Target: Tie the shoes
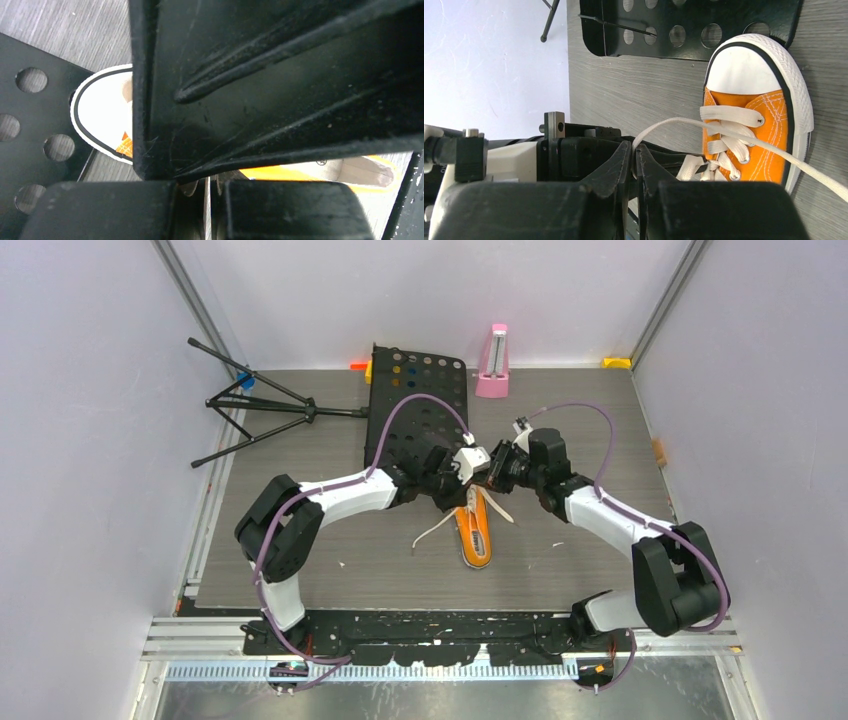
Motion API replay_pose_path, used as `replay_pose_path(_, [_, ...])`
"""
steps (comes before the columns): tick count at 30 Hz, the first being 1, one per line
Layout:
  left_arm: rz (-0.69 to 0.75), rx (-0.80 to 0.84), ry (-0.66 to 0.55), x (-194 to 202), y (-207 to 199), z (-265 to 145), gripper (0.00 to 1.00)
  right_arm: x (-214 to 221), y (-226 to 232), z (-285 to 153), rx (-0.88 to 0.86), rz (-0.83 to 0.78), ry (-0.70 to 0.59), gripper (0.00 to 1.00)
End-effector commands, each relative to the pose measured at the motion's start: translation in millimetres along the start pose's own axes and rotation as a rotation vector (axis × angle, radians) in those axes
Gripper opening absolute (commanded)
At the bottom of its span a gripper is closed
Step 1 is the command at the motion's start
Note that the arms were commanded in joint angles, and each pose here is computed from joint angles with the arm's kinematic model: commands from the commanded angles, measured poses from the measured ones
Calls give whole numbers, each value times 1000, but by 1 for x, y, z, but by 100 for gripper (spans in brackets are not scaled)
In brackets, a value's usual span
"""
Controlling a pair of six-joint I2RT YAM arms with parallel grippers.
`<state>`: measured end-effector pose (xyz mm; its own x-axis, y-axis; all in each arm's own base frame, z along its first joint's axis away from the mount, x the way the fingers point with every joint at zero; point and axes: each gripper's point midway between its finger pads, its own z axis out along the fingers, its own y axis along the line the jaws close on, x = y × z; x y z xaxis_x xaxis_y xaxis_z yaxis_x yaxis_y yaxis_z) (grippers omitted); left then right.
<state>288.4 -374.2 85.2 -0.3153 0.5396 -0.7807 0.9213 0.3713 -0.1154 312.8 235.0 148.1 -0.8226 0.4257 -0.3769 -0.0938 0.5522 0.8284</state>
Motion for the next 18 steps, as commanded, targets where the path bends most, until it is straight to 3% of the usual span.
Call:
replay_pose_path(1, [91, 8, -125, -42, 0, -6, 0, -21, 26, 1, -43, 33, -54, 15])
replay_pose_path(10, [136, 31, -161, -52, -3, -7, 0, -19, 13, 13, 45, 69, -33, 15])
replay_pose_path(18, [171, 18, -199, -50, -6, -16, 0, -19, -33, 20, 285, 62, -16, 17])
